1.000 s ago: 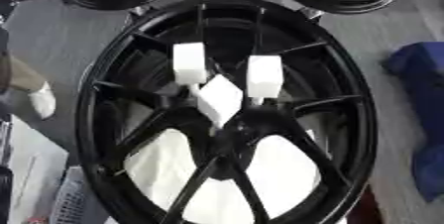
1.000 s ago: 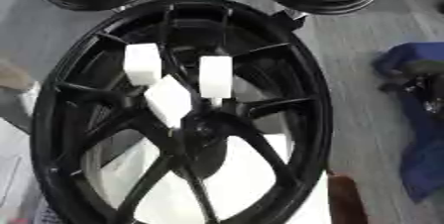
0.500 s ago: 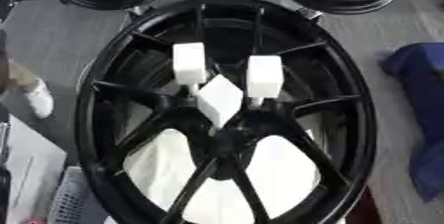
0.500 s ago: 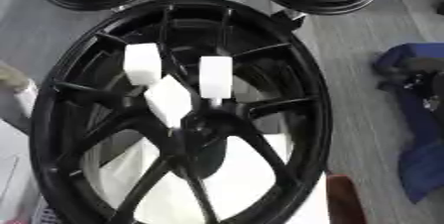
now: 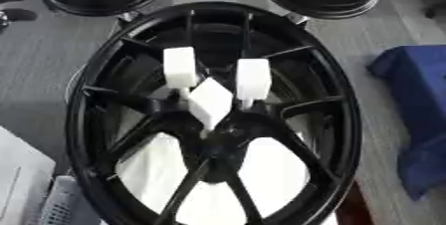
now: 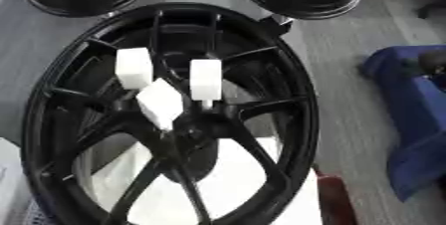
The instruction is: Pull the pin out of the wheel hub.
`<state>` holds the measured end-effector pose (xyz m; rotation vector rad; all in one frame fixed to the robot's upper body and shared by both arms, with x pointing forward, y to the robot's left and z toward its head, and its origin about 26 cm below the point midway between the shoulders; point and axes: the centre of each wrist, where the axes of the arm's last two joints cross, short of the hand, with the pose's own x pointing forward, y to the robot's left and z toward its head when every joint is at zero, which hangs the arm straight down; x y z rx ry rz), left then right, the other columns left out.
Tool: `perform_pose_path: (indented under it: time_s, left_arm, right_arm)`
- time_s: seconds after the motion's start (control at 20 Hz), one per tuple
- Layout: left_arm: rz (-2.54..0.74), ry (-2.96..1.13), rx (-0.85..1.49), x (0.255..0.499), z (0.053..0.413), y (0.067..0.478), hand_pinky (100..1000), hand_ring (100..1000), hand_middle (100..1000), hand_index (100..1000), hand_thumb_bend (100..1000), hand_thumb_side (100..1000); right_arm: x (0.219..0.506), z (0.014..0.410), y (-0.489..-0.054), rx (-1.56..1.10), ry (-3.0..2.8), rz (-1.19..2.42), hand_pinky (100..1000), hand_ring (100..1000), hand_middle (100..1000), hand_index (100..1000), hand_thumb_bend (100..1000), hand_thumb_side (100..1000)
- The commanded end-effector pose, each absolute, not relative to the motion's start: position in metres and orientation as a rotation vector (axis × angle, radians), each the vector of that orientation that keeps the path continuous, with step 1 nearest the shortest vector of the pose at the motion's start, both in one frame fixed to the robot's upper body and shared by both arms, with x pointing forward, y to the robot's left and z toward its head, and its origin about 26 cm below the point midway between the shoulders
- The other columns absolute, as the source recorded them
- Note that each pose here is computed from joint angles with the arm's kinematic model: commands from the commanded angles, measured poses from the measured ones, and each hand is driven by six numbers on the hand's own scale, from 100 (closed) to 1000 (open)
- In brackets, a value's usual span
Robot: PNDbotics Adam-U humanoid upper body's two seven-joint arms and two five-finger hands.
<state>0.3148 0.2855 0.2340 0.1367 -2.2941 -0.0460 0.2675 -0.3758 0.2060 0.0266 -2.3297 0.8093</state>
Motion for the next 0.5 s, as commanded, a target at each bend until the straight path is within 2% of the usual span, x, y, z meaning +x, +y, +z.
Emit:
perform_pose_path:
  time_s: [0.05,0.5]
  left_arm:
    - [-0.072,-2.307,0.194,0.310,0.240,0.298,622,689,580,754,100,764]
    - [0.003,-2.261,0.305,0.296,0.221,0.319,621,688,578,753,100,770]
  right_arm:
    - [0.265,0.233,-0.378,0.004,-2.358,0.978,908,697,634,770,100,519]
    - [0.267,0.282,-0.377,-0.049,-2.434,1.247,896,718,661,777,100,456]
